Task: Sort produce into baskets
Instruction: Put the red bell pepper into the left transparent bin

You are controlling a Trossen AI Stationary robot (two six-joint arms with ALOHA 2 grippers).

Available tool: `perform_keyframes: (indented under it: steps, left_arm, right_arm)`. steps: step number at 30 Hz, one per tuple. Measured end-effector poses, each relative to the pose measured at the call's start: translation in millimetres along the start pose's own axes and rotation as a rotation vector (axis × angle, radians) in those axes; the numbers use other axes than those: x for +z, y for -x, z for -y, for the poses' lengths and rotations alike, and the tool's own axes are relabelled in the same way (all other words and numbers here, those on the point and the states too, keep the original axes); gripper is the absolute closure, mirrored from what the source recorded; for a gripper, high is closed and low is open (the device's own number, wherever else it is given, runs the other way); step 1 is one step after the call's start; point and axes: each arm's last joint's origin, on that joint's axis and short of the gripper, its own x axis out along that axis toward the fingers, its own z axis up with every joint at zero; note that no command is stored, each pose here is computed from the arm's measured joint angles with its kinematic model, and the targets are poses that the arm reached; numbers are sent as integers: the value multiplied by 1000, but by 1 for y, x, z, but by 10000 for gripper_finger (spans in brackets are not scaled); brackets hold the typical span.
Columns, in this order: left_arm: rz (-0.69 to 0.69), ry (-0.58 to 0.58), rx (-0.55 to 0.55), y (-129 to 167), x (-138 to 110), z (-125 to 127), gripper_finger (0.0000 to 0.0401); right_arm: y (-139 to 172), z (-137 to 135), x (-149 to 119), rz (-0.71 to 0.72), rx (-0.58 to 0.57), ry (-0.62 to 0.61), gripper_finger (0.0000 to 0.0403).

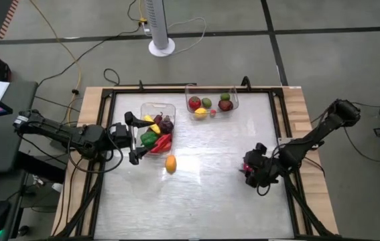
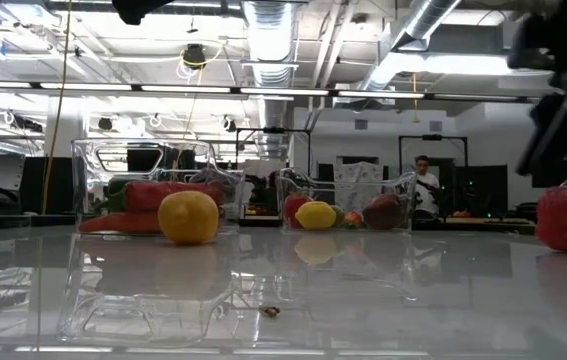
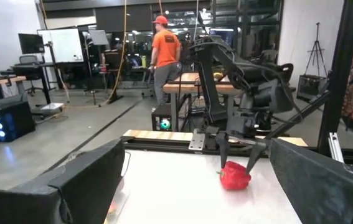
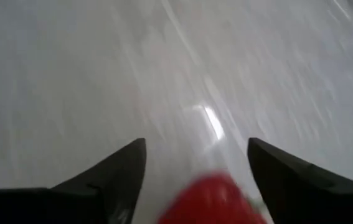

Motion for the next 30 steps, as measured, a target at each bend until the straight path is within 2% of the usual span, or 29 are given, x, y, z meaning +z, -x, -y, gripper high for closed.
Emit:
perform_keyframes:
  steps: [3,7,11,21,30]
  left_arm:
    - [0,1,0,0,0,0,14]
    - [0,2,0,0,0,0,14]
    - [0,1,0,0,0,0,14]
    - [-1,2,-1,0,0,0,14]
    - [-1,2,0,0,0,0,14]
  right_arm:
    - [5,2,-12,-48,-43,-30,71]
    - [13,0,-26,-54,-68,-49,61]
    - [8,-4,-42,14,-91,-53,63]
    - [-14,-11,-71,156,-202,94,74]
    - [-21,-9,-69,206,-278,208,74]
